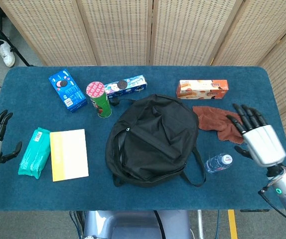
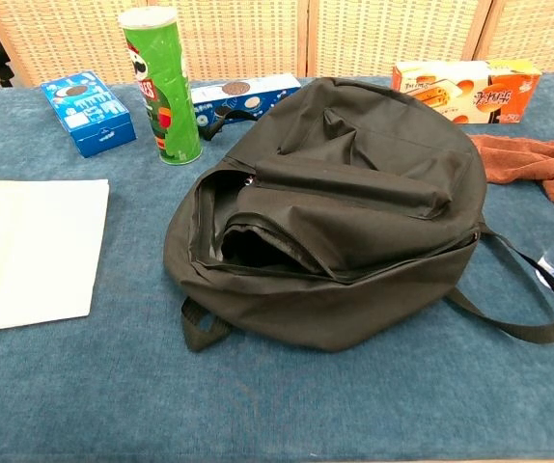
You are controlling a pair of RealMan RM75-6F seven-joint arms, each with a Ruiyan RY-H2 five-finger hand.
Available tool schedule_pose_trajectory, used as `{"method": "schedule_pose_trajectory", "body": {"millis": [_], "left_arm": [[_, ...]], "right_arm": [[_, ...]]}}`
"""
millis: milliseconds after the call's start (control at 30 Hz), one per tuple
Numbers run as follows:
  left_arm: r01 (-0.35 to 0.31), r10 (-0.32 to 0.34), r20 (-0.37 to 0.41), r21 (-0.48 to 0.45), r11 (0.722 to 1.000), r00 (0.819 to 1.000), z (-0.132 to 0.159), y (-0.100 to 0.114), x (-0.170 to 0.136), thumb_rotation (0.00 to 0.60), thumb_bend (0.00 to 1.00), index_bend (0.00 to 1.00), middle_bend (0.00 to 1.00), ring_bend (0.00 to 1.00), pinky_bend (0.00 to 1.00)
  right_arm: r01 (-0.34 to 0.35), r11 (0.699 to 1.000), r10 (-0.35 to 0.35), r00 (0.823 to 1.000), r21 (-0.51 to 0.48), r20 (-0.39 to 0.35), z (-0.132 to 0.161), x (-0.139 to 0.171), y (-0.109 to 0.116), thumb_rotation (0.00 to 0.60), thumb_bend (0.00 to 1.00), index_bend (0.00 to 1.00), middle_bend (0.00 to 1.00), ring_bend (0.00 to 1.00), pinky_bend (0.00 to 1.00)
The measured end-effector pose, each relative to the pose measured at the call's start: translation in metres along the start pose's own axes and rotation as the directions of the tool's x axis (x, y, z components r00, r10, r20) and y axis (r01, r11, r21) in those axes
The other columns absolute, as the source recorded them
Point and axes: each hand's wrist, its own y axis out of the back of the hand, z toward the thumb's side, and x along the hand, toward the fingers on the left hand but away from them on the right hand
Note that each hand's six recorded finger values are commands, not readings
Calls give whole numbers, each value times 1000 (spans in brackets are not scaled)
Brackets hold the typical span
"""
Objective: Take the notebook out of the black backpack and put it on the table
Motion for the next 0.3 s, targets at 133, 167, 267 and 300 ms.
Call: {"method": "schedule_pose_trajectory", "body": {"millis": [133, 167, 267, 300], "left_arm": [[55, -53, -49, 43, 998, 997, -4, -3, -25, 600, 369, 0, 0, 0, 19], [70, -67, -61, 50, 996, 996, -4, -4, -32, 600, 368, 0, 0, 0, 19], [96, -89, -77, 85, 992, 993, -5, -5, -47, 600, 367, 0, 0, 0, 19], [97, -89, -80, 100, 990, 993, -5, -5, -50, 600, 367, 0, 0, 0, 19]], "right_arm": [[-7, 993, 22, 992, -118, 124, -20, 30, -21, 600, 0, 112, 0, 0, 38], [-8, 988, 32, 987, -155, 157, -24, 41, -29, 600, 0, 103, 0, 0, 29], [3, 978, 45, 974, -209, 224, -32, 66, -48, 600, 0, 86, 0, 0, 23], [9, 976, 45, 969, -218, 242, -33, 73, -52, 600, 0, 82, 0, 0, 23]]}}
